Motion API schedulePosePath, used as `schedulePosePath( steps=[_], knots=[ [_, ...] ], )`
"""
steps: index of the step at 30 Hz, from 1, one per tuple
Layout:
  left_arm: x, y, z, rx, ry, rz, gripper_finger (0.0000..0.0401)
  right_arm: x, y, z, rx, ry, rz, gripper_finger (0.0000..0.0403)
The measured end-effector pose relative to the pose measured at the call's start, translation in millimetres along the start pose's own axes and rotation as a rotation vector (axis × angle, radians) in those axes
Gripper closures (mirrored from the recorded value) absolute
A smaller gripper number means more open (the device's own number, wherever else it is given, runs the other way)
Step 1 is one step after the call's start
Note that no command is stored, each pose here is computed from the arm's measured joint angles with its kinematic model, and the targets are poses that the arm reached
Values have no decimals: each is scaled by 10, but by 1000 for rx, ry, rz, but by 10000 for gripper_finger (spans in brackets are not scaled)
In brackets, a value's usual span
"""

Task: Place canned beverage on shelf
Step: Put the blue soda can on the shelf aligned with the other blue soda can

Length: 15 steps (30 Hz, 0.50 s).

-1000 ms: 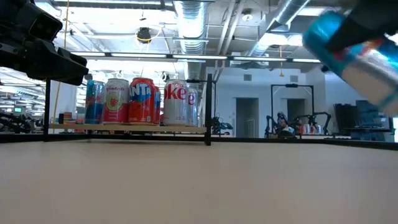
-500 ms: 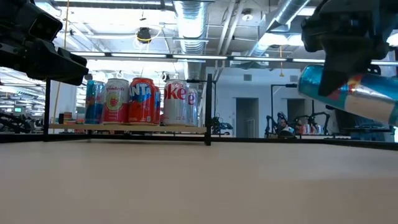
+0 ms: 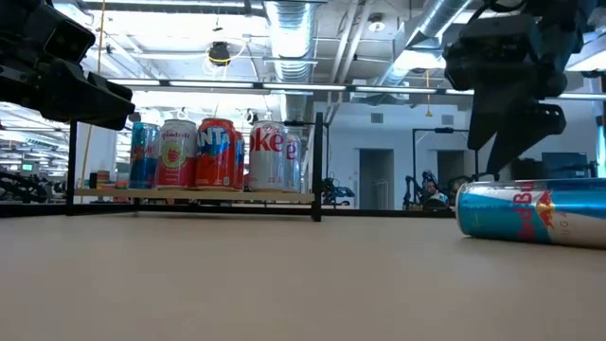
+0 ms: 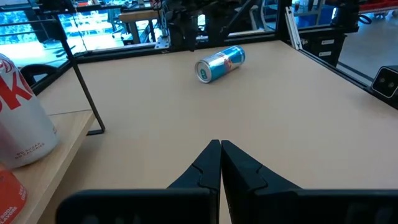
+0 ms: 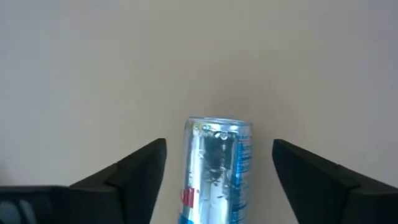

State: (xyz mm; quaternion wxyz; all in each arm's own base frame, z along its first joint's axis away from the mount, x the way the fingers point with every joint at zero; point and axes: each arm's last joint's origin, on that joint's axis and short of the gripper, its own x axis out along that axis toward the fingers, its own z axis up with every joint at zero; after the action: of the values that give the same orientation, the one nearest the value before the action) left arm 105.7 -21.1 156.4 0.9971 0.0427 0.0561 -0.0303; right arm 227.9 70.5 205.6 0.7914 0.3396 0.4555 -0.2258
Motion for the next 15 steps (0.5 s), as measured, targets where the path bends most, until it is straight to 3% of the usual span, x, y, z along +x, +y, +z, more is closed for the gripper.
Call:
schedulePosePath(
  steps=[4,10,15],
  knots=[
    [0,0,-1,0,0,0,401,-66,25,-17,2,-20,35,102],
    [0,0,0,0,0,0,401,-167,263,-193,-28,-48,224,102],
    [0,0,0,0,0,0,401,-144,289,-353,-6,11,205,102]
  ],
)
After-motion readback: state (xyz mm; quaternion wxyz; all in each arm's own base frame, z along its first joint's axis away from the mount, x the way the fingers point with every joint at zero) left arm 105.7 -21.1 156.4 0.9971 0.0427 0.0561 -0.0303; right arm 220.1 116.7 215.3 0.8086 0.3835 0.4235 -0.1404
